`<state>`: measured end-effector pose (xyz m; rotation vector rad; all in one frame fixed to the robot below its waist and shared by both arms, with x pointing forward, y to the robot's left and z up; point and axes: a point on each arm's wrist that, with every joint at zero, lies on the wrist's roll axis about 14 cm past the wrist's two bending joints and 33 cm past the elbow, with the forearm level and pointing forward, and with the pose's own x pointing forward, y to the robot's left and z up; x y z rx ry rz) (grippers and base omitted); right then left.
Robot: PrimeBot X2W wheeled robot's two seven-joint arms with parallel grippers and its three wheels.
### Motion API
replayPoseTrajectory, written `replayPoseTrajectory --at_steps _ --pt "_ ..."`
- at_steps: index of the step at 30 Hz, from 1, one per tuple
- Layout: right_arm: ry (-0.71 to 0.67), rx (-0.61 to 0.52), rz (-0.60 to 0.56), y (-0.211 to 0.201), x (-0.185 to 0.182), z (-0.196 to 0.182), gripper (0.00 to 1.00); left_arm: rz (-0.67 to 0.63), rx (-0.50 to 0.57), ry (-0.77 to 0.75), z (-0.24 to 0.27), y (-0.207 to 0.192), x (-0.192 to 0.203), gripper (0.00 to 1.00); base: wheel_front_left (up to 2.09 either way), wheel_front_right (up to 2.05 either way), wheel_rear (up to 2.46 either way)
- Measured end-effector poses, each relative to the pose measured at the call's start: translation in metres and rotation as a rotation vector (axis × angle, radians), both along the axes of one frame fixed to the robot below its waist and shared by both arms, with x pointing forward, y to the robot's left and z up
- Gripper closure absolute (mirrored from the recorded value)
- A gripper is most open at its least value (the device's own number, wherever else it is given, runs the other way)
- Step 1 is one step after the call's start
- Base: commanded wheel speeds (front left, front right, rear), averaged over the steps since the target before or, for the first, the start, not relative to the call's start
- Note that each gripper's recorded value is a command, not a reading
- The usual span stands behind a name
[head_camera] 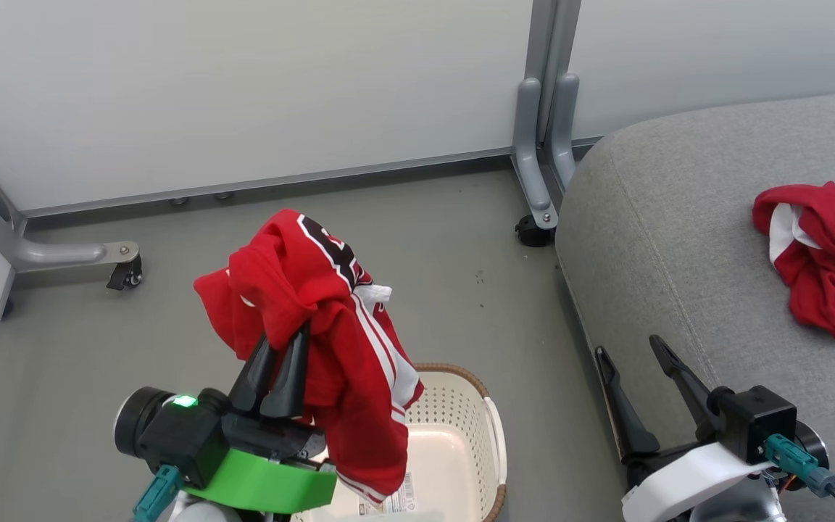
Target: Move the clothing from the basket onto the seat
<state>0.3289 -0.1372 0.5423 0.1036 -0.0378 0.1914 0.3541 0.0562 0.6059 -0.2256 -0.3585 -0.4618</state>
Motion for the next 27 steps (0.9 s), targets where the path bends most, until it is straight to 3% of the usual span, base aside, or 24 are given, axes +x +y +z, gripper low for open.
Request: replayPoseTrajectory --at_steps 9,20,27 --pt "0.030 0.014 0.091 0.027 0.003 -0.006 0.00 0.006 -0.005 -0.003 0.001 0.002 0.000 1.00 0.00 0.00 0.00" --pt "0.064 0.061 0.516 0.149 0.001 -0.004 0.00 -0.007 -0.002 -0.025 0.007 -0.001 0.001 1.00 0.00 0.00 0.00" --pt "0.049 0.061 0.667 0.196 0.008 0.000 0.00 -0.012 0.000 -0.027 0.008 -0.003 0.000 1.00 0.00 0.00 0.00"
